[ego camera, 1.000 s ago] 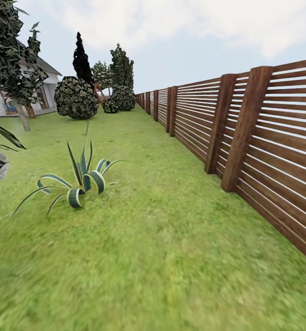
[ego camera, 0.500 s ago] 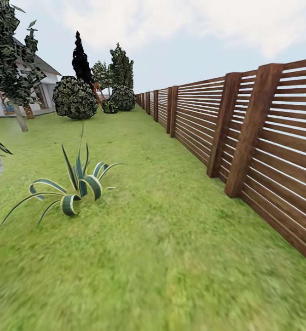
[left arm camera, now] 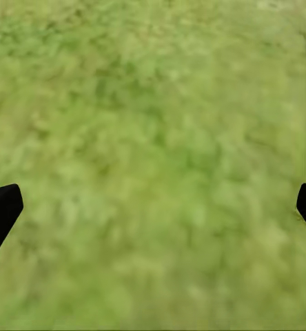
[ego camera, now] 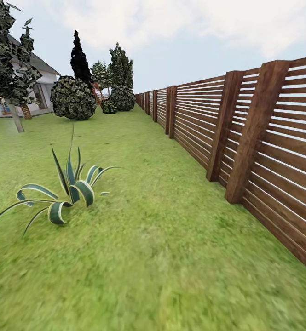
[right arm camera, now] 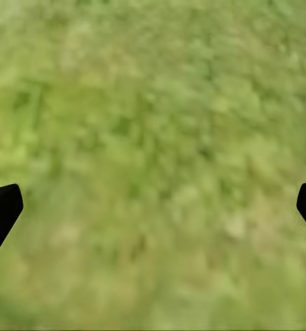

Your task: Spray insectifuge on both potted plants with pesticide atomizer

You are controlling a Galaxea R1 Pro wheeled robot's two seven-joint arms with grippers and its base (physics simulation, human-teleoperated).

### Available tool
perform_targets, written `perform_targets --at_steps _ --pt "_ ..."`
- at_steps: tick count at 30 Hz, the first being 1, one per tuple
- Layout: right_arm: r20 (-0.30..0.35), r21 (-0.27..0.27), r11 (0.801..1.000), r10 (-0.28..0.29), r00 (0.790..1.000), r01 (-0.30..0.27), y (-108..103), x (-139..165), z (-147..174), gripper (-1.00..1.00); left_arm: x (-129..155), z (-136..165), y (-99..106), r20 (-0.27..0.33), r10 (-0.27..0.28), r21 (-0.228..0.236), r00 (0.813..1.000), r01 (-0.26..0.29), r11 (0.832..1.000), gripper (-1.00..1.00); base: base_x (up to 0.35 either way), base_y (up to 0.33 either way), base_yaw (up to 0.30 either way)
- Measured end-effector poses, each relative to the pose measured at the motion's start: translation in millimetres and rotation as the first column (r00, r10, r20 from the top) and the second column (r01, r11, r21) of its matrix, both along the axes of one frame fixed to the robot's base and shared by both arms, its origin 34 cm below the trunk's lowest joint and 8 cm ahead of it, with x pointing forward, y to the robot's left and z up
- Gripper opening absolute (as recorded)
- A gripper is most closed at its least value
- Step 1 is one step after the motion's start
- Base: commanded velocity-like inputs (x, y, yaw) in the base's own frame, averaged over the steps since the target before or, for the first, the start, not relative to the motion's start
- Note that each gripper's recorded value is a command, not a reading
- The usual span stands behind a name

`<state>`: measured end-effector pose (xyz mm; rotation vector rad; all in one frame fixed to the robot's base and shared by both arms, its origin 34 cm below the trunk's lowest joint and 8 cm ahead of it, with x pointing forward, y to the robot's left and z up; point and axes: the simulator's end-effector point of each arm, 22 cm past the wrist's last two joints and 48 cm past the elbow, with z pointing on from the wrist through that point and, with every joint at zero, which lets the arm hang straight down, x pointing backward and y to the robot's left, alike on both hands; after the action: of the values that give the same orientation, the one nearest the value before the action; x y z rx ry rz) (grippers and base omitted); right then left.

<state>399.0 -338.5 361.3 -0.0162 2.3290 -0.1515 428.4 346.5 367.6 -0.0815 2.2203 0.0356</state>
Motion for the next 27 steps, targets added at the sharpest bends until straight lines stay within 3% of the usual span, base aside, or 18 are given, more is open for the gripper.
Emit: perform_targets --at_steps 15,27 --pt "0.000 0.002 1.000 0.002 1.000 -0.002 0.7 0.0 -0.1 1.00 0.1 0.1 0.0 0.000 0.000 0.000 1.000 0.000 1.000 1.00 0.323 -0.155 0.000" --pt "0.000 0.000 1.000 0.001 1.000 -0.001 0.3 0.0 -0.1 1.00 0.0 0.1 0.1 0.001 0.000 0.000 1.000 0.000 1.000 1.00 0.336 -0.028 0.041"
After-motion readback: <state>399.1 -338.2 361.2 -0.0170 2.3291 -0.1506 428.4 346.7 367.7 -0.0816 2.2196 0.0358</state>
